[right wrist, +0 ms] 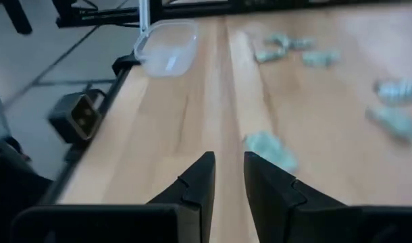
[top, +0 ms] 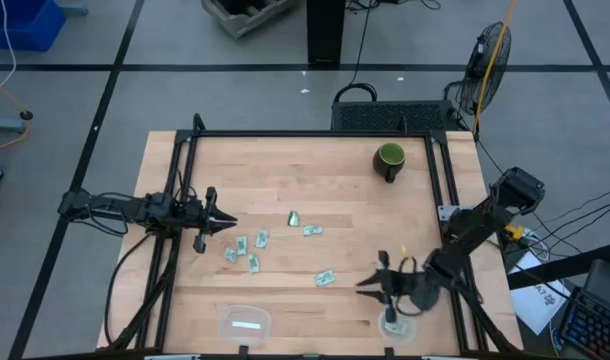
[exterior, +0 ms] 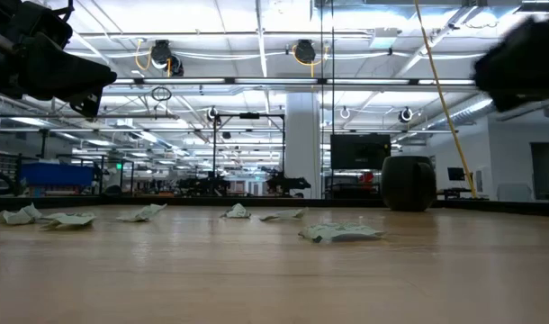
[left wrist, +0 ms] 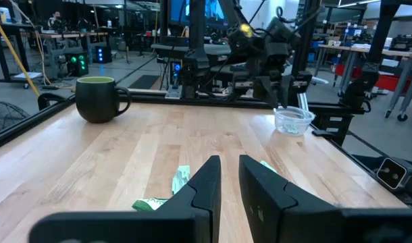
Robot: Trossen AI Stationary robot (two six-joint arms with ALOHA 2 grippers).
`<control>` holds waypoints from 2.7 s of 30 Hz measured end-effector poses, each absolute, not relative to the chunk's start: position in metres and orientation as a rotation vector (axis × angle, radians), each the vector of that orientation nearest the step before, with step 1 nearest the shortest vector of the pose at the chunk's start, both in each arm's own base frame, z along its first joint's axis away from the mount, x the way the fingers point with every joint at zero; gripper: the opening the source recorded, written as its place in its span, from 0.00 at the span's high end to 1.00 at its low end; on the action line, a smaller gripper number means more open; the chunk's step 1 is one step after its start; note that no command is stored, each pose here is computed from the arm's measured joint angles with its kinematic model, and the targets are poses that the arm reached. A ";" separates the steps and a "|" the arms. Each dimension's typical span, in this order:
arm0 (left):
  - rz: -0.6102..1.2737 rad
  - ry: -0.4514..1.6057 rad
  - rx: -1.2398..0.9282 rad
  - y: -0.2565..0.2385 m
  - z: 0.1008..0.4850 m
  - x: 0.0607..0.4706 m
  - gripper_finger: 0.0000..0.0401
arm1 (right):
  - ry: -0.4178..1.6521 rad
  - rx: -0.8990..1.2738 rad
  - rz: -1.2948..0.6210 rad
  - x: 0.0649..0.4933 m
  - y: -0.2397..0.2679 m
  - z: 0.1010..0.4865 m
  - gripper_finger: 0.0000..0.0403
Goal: Pick and place Stevia / Truvia into bins
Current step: Put the stevia packet into the right transparent container
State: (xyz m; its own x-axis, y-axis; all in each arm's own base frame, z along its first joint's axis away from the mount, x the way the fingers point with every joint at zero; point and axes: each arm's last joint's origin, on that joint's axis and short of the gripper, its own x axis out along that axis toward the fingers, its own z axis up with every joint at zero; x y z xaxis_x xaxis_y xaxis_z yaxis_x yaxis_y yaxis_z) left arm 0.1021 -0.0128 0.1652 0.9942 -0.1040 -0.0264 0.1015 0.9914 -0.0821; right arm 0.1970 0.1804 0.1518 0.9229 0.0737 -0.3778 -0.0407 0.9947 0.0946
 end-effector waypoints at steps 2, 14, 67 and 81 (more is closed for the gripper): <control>-0.103 0.031 -0.081 -0.013 0.165 0.102 0.86 | 0.396 0.028 0.071 0.209 0.169 0.153 0.81; -0.103 0.031 -0.081 -0.013 0.165 0.102 0.86 | 0.450 -0.202 0.154 0.247 0.129 0.144 0.76; -0.103 0.039 -0.080 -0.013 0.164 0.103 0.86 | 0.610 -0.316 0.028 0.291 0.145 0.103 1.00; -0.103 0.038 -0.080 -0.013 0.164 0.103 0.86 | 0.653 -0.154 0.011 0.285 0.137 0.124 0.90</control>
